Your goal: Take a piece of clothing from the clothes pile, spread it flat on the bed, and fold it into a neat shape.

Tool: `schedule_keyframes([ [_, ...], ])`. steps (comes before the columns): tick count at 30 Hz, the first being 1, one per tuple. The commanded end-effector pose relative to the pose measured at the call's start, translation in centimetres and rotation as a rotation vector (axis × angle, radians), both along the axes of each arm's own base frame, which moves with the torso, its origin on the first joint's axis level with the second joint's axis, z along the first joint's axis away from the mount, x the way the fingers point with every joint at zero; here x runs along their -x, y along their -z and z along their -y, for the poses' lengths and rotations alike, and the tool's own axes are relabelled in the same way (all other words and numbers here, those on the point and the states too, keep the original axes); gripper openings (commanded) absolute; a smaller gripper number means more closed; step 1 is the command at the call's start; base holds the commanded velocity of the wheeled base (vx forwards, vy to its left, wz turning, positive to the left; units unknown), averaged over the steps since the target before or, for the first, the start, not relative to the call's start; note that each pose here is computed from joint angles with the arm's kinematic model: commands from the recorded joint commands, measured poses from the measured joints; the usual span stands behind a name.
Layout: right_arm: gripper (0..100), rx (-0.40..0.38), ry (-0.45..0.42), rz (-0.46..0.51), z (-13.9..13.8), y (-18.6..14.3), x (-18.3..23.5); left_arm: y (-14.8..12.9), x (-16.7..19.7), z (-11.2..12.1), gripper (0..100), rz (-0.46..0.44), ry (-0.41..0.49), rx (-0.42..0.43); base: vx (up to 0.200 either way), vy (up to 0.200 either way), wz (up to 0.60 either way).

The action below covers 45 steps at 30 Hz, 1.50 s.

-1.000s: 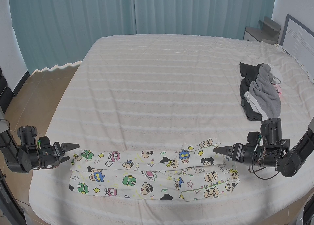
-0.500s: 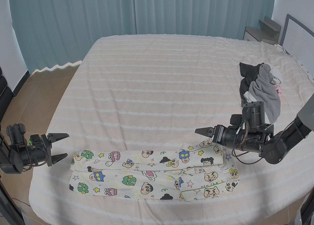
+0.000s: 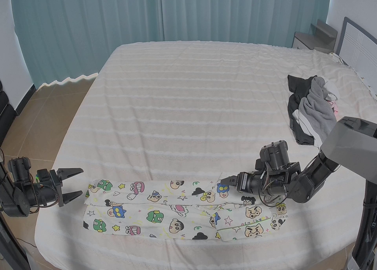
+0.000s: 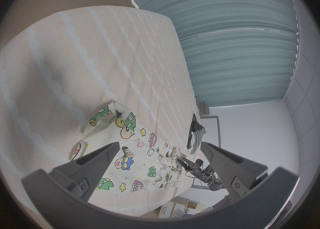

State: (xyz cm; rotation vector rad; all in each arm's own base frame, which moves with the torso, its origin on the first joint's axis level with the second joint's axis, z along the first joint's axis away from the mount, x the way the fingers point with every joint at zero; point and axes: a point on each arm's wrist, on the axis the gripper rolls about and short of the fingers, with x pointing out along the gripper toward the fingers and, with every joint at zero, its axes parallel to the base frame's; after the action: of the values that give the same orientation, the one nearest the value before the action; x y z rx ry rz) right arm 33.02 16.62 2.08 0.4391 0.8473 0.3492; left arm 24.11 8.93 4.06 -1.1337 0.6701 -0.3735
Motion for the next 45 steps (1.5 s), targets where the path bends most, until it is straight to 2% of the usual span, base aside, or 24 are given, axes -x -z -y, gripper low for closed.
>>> schedule_keyframes([
  [1,100,0.026,-0.001,-0.050,0.4,1.1,1.1,0.4,0.0,0.0,100,-0.013,-0.001,0.006,0.000,0.000,0.00],
  [5,100,0.031,-0.001,-0.066,0.7,1.3,1.7,0.3,0.1,-0.1,100,-0.012,-0.002,0.005,0.000,0.000,0.00],
  [11,100,0.004,0.001,-0.023,0.7,-0.5,1.8,0.4,0.1,0.0,100,-0.009,0.003,-0.003,0.000,0.000,0.00],
  [17,100,-0.067,0.016,0.073,2.2,-5.8,4.5,0.0,-0.1,0.0,100,0.053,0.016,-0.079,0.000,0.000,0.00],
  [19,100,-0.081,0.022,0.083,2.6,-6.6,5.4,-0.1,-0.3,0.0,100,0.052,0.001,-0.090,0.000,0.000,0.00],
  [20,100,-0.107,0.038,0.100,3.7,-8.0,7.4,-0.7,-1.3,0.7,100,0.040,-0.063,-0.145,0.000,0.000,0.00],
  [22,100,-0.121,0.059,0.117,5.0,-9.0,9.2,-0.8,-2.5,1.6,100,0.014,-0.127,-0.192,0.000,0.000,0.00],
  [23,100,-0.121,0.059,0.117,5.0,-9.0,9.2,-0.8,-2.5,1.6,100,0.014,-0.127,-0.192,0.000,0.000,0.00],
  [24,100,-0.127,0.092,0.137,6.6,-9.7,11.4,-1.0,-3.8,2.6,100,-0.009,-0.188,-0.237,0.000,0.000,0.00],
  [26,100,-0.127,0.113,0.151,7.3,-10.0,12.3,-0.8,-4.2,3.0,100,-0.031,-0.187,-0.246,0.000,0.000,0.00],
  [27,100,-0.126,0.178,0.176,8.8,-10.4,14.1,-0.8,-5.0,3.3,100,-0.103,-0.168,-0.235,0.000,0.000,0.00],
  [28,100,-0.134,0.205,0.182,9.3,-10.5,14.7,-0.9,-5.4,3.3,100,-0.144,-0.165,-0.223,0.000,0.000,0.00],
  [32,100,-0.204,0.293,0.223,10.7,-11.6,16.5,-2.4,-8.2,3.1,100,-0.363,-0.192,-0.110,0.000,0.000,0.00],
  [33,100,-0.215,0.297,0.228,10.8,-11.7,16.7,-2.7,-8.5,3.0,100,-0.387,-0.196,-0.099,0.000,0.000,0.00],
  [35,100,-0.222,0.293,0.230,11.0,-11.6,17.5,-2.9,-9.0,2.9,100,-0.430,-0.192,-0.089,0.000,0.000,0.00],
  [45,100,-0.232,0.268,0.223,10.9,-11.3,18.6,-0.9,-9.8,2.9,100,-0.485,-0.205,-0.109,0.000,0.000,0.00],
])
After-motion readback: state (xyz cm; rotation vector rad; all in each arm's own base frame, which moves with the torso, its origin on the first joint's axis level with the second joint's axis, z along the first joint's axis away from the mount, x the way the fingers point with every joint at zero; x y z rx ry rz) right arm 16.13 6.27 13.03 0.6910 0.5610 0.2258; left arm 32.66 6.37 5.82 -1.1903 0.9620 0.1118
